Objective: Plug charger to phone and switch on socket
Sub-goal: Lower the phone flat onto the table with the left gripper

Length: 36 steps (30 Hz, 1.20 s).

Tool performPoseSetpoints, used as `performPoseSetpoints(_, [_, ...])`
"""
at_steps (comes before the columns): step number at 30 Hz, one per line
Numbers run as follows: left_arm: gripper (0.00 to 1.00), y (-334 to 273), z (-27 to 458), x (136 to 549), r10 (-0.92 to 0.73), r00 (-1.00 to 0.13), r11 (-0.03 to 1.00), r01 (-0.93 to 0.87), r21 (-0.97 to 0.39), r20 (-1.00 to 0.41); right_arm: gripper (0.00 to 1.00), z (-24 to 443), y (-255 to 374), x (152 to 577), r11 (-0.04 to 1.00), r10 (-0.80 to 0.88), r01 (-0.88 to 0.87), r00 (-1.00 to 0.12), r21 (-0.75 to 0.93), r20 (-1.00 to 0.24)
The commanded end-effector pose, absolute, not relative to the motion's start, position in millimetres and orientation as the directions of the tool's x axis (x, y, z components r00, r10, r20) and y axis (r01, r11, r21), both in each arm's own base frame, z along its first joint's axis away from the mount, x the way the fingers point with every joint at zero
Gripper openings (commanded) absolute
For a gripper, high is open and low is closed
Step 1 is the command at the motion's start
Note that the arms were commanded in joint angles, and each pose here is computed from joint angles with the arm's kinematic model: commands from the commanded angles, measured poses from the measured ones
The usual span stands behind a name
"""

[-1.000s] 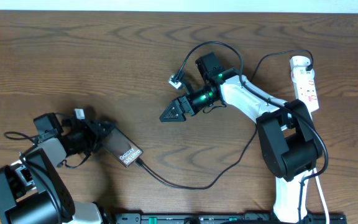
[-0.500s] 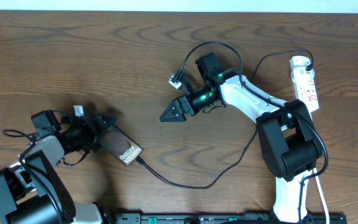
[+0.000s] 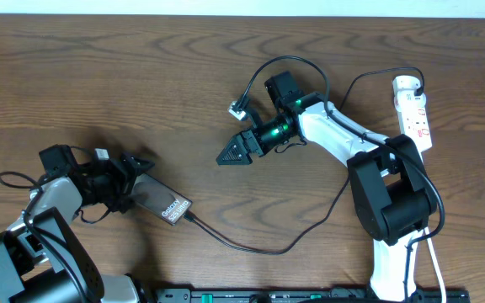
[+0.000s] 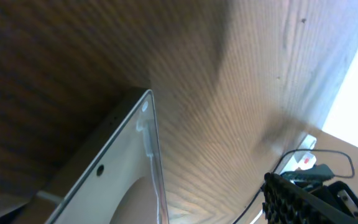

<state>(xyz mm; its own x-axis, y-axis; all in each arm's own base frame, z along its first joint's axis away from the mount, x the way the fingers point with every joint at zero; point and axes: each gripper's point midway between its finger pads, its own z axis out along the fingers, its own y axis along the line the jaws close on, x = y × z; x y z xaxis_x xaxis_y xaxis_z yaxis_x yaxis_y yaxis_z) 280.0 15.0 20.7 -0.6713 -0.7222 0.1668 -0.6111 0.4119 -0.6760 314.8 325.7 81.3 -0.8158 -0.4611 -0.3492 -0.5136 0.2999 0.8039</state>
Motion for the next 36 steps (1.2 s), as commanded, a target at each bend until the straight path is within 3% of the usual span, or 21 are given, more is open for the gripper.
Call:
performPoseSetpoints(1, [0.88, 45.1, -36.0, 226.0, -0.798, -0.572, 0.493, -0.800, -0.342, 0.187, 0.99, 88.9, 329.3, 315.2, 0.283, -0.462, -0.524, -0.809, 0.803, -0.365])
performPoseSetpoints(25, [0.88, 57.4, -43.4, 180.9, -0.836, -0.499, 0.490, -0.866, -0.098, 0.228, 0.99, 88.9, 329.3, 315.1, 0.283, -0.462, -0.524, -0.809, 0.804, -0.365])
performPoseSetpoints(36, [0.88, 61.9, -33.0, 186.9, -0.835, -0.509, 0.498, -0.861, -0.104, 0.208, 0.99, 88.9, 329.3, 315.1, 0.283, -0.462, -0.524, -0.809, 0.804, -0.365])
